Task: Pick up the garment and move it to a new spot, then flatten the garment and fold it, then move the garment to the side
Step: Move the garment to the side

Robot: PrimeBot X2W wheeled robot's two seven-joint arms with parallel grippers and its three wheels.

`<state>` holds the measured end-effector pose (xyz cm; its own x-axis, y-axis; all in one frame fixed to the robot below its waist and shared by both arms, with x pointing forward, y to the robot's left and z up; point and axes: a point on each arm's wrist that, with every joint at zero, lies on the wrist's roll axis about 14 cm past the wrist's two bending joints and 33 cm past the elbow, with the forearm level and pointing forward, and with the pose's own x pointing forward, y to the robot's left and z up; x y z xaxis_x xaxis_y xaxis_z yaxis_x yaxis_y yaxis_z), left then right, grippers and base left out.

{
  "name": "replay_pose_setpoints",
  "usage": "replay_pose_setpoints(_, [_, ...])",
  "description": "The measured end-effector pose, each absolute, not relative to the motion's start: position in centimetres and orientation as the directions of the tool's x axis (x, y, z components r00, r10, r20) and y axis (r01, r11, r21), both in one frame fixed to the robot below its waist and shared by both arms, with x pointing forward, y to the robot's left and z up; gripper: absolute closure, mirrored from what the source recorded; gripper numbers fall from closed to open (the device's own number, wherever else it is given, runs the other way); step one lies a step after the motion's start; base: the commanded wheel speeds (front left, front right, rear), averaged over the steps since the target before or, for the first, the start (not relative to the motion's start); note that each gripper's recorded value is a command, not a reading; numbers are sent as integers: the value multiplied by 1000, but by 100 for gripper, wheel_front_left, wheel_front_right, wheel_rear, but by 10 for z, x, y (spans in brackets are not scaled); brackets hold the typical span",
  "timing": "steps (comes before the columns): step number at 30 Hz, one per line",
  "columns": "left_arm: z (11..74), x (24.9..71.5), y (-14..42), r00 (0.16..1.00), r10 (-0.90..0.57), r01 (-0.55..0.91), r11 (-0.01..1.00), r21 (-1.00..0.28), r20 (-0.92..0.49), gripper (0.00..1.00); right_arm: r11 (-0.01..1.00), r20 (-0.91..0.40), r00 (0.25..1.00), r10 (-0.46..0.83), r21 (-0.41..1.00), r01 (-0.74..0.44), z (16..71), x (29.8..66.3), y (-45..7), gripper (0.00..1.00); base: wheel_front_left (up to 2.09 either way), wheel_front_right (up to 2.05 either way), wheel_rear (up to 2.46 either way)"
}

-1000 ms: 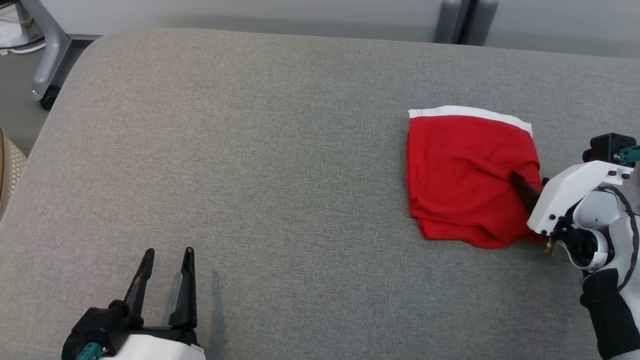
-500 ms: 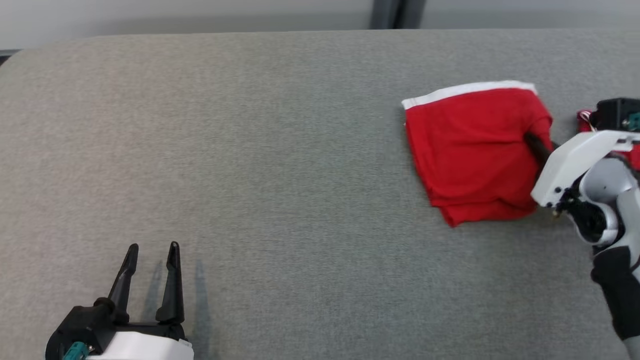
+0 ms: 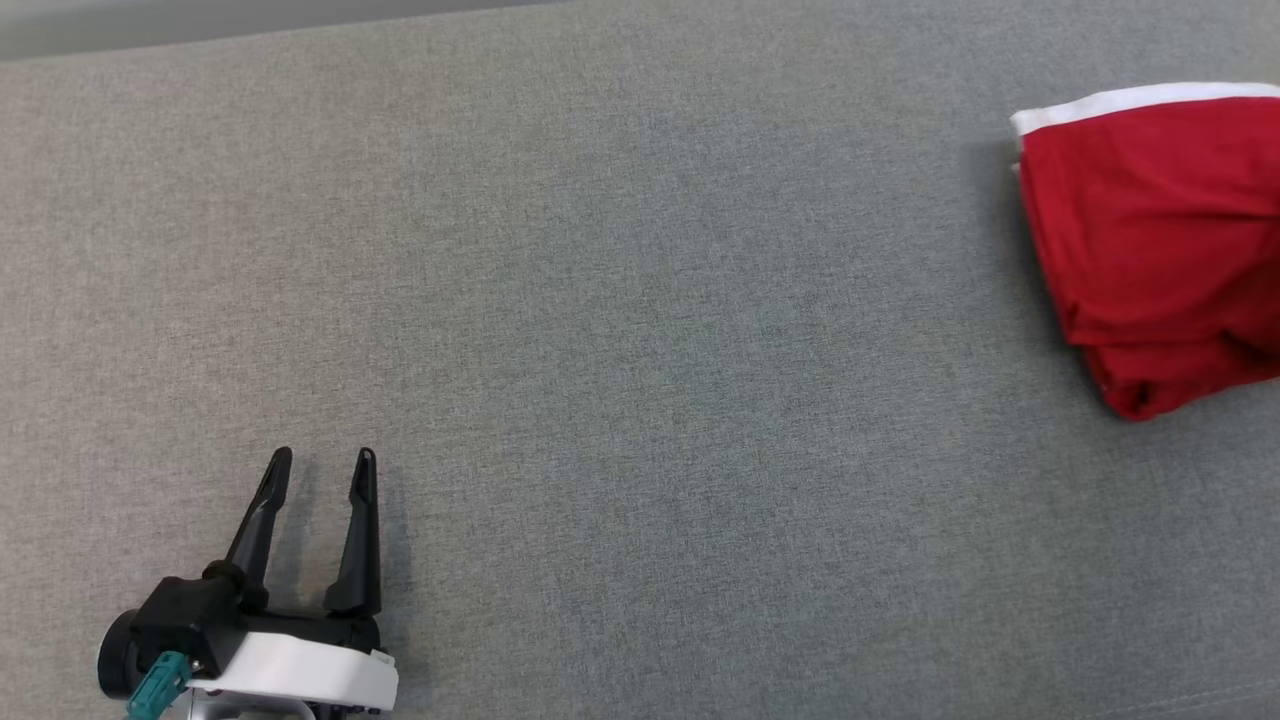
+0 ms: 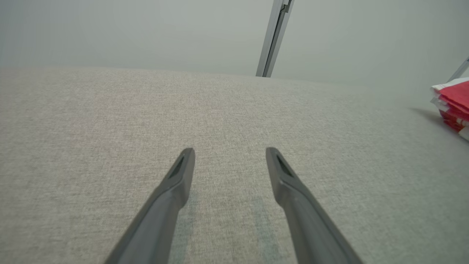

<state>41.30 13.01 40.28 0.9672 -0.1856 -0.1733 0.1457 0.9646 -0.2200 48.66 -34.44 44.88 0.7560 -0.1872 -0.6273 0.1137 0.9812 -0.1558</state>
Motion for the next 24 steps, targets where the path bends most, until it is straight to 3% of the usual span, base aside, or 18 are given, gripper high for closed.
replay_pose_setpoints(1, [402,413,130,966,-187,147,964,-220,-176,0,971,-615,756,-222,-209,115,451,486,-353,0,0,0,0])
replay_pose_setpoints(4, [401,415,133,968,-180,140,966,-217,-176,0,942,-538,793,-287,-307,133,464,493,-366,0,0,0,0])
replay_pose_setpoints(8, [403,414,144,974,-142,99,967,-233,-175,0,941,-456,854,-249,-324,101,474,500,-343,0,0,0,0])
replay_pose_setpoints(12, [412,409,159,983,-90,48,965,-257,-158,0,929,-239,949,-207,-353,114,516,497,-333,0,0,0,0])
replay_pose_setpoints(21, [435,383,192,992,34,-65,963,-261,-119,0,968,40,999,-35,-249,44,532,429,-267,0,0,0,0])
replay_pose_setpoints(24, [445,371,201,994,59,-82,964,-254,-97,0,980,60,998,0,-197,12,518,400,-246,0,0,0,0])
